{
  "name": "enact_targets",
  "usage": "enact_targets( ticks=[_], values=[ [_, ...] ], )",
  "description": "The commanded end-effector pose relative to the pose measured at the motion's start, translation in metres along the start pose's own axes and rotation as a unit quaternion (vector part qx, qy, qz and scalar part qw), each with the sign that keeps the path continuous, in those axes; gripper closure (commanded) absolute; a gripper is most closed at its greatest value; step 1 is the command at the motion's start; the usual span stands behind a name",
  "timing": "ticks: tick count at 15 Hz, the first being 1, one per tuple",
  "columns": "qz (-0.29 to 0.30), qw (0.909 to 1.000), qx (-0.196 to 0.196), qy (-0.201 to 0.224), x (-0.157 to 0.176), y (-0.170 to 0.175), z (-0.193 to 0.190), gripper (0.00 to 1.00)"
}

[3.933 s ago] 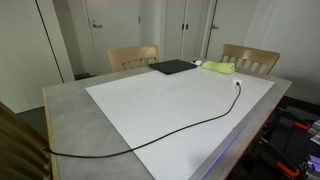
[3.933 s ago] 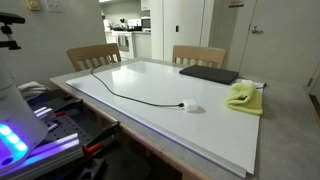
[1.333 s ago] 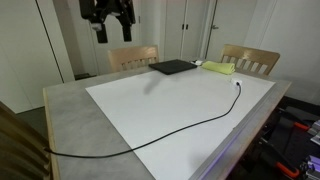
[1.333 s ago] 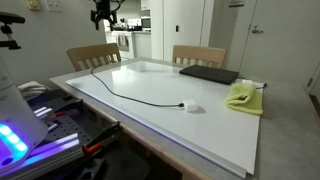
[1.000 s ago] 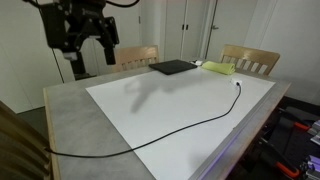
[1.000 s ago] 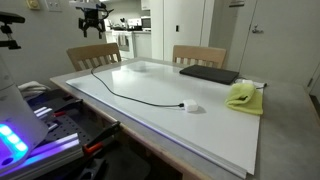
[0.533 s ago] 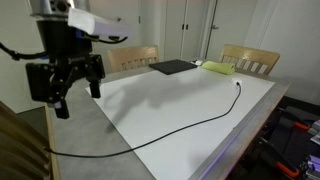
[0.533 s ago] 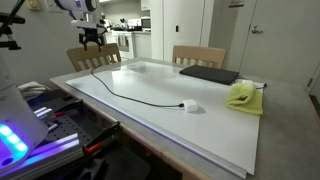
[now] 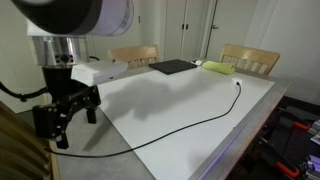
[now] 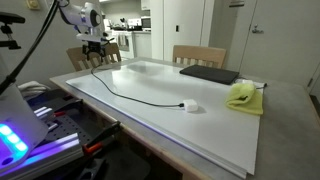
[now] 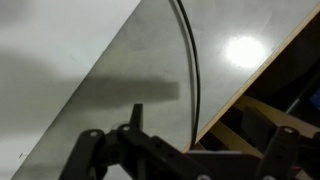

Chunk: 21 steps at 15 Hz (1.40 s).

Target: Put the cable in a circle

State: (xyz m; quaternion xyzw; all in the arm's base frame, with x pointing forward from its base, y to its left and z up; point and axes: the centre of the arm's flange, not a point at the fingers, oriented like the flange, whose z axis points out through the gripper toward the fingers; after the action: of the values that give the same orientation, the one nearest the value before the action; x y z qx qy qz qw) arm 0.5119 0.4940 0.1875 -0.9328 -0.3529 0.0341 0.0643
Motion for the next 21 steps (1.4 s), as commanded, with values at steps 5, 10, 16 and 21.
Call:
enact_targets(
  ticks=[5,10,16,21],
  values=[
    [-0.015,0.9996,-0.023,-0.007,0.003,-0.01,0.011,0.0],
    [-0.039,0.9979,-0.051,-0.01,0.001,-0.032,0.023,0.0],
    [-0.031,0.9938,-0.106,0.013,-0.008,-0.045,0.033,0.0],
    [0.009,0.994,-0.104,0.033,-0.012,-0.04,0.041,0.0]
  ],
)
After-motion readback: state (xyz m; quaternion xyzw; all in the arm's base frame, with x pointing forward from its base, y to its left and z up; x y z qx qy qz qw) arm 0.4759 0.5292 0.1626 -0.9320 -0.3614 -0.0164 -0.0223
